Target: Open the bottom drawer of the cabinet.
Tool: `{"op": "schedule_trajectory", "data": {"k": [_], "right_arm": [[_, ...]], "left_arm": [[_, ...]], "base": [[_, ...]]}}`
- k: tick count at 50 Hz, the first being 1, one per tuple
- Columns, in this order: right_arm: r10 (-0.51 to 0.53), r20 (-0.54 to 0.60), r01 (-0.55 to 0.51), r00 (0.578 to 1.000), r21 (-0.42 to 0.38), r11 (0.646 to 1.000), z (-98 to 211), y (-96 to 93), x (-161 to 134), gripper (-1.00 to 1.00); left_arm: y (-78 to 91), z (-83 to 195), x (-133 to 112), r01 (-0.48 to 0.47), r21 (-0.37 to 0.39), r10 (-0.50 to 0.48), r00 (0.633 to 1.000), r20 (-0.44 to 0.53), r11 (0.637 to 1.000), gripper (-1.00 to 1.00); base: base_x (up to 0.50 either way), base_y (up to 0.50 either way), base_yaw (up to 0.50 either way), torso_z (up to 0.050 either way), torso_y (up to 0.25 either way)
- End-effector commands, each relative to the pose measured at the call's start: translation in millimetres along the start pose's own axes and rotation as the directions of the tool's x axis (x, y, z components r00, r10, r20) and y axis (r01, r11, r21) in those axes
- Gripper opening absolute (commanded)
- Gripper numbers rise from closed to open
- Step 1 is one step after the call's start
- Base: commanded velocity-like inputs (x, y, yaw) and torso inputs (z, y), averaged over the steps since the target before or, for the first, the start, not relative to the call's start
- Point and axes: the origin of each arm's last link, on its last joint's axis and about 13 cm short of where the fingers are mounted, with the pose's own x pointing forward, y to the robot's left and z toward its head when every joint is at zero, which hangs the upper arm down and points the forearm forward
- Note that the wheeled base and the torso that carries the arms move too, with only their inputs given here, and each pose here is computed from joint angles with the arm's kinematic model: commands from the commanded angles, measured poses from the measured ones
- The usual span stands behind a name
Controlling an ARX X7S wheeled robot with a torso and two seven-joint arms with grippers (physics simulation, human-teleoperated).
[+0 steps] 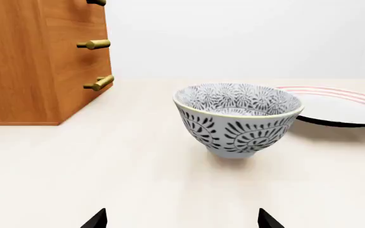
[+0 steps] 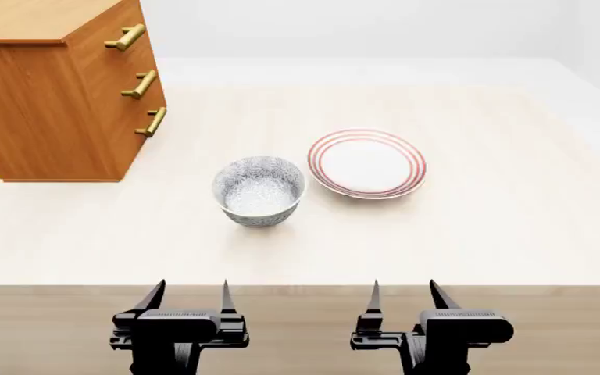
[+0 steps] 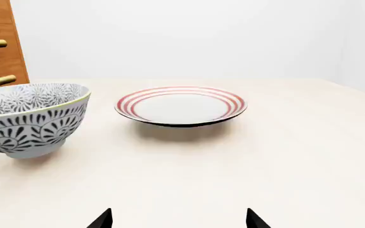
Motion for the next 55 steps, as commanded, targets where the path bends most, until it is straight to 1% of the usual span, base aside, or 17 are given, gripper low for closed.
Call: {"op": "schedule_trajectory", "data": {"k": [1,3,6,7,8,20,21,22,29,32,34,37,39,41,42,47,55], "right_arm": [[-0.007,0.010,0.007,1.000,0.016,1.000,2,-1.5,-1,1.00],[0.007,0.006,-0.007,1.000,0.037,0.999,2,-3.0,0,1.00],[-0.024,0.005,0.023,1.000,0.035,0.999,1,-5.0,0,1.00],[-0.044,0.004,0.044,0.999,0.004,0.999,0,-5.0,0,1.00],[-0.047,0.004,0.047,0.999,0.007,0.999,0,-5.0,0,1.00],[-0.043,0.007,0.043,0.999,-0.022,0.999,-1,-2.2,1,1.00],[-0.030,-0.011,0.031,0.999,0.014,0.999,-2,-2.3,1,1.00],[-0.037,-0.005,0.037,0.999,-0.006,0.999,-1,-2.6,1,1.00],[-0.057,-0.010,0.056,0.998,-0.031,0.998,8,-4.9,3,1.00],[-0.062,0.015,0.063,0.998,-0.063,0.996,32,-7.1,6,1.00],[-0.047,0.049,0.049,0.998,-0.049,0.998,62,-9.1,8,1.00],[-0.031,0.082,0.037,0.996,-0.071,0.997,99,-10.2,11,1.00],[-0.039,0.087,0.048,0.995,-0.105,0.993,109,-10.0,12,1.00],[-0.035,0.081,0.044,0.996,-0.111,0.993,110,-10.5,12,1.00],[-0.010,0.083,0.017,0.997,-0.088,0.996,109,-10.6,11,1.00],[-0.034,0.064,0.039,0.997,-0.076,0.996,101,-11.4,12,1.00],[-0.033,0.061,0.037,0.998,-0.065,0.997,100,-11.3,13,1.00]], "left_arm": [[0.3,-1,-1,0.004,-0.005,-0.004,1.000,-0.011,1.000,1.00],[0.5,-1,-1,0.003,-0.001,-0.003,1.000,-0.010,1.000,1.00],[0.6,-2,0,0.007,0.005,-0.007,1.000,-0.010,1.000,1.00],[1.4,-2,1,0.004,0.003,-0.004,1.000,-0.009,1.000,1.00],[1.6,-3,1,0.004,0.002,-0.004,1.000,-0.010,1.000,1.00],[3.4,-4,2,-0.008,0.013,0.008,1.000,-0.010,1.000,1.00],[3.3,-5,2,-0.007,0.016,0.007,1.000,-0.011,1.000,1.00],[3.3,-5,2,-0.007,0.017,0.008,1.000,-0.011,1.000,1.00],[3.1,-2,4,0.001,0.030,0.000,1.000,-0.026,1.000,1.00],[2.4,17,9,0.008,0.058,-0.006,1.000,-0.029,0.998,1.00],[3.7,48,13,0.011,0.056,-0.012,1.000,0.004,0.998,1.00],[6.7,90,17,0.000,0.059,-0.005,0.997,0.072,0.998,1.00],[7.4,102,17,0.002,0.056,-0.008,0.994,0.108,0.998,1.00],[7.5,100,18,-0.002,0.056,-0.004,0.994,0.108,0.998,1.00],[7.4,96,18,0.003,0.057,-0.009,0.995,0.104,0.998,1.00],[7.3,86,20,0.009,0.058,-0.014,0.997,0.078,0.998,1.00],[7.2,83,21,0.009,0.064,-0.013,0.997,0.072,0.998,1.00]], "base": [[0.00,0.00,0.00,0.000,0.000],[0.00,0.00,0.00,0.000,0.000],[0.00,0.00,0.00,0.000,0.000],[0.00,0.00,0.00,0.000,0.000],[0.00,0.32,0.00,0.000,0.000],[0.00,0.50,0.00,0.000,0.000],[0.00,0.00,0.00,0.000,0.000],[0.00,0.00,0.00,0.000,0.000],[0.00,0.00,0.00,0.000,0.000],[0.00,0.00,0.00,0.000,0.000],[0.00,0.00,0.00,0.000,0.000],[0.00,0.00,0.00,0.000,0.000],[0.00,0.00,0.00,0.000,0.000],[0.00,0.00,0.00,0.000,0.000],[0.28,0.00,0.00,0.000,0.000],[0.50,0.00,0.00,0.000,0.000],[0.50,0.00,0.00,0.000,0.000]]}}
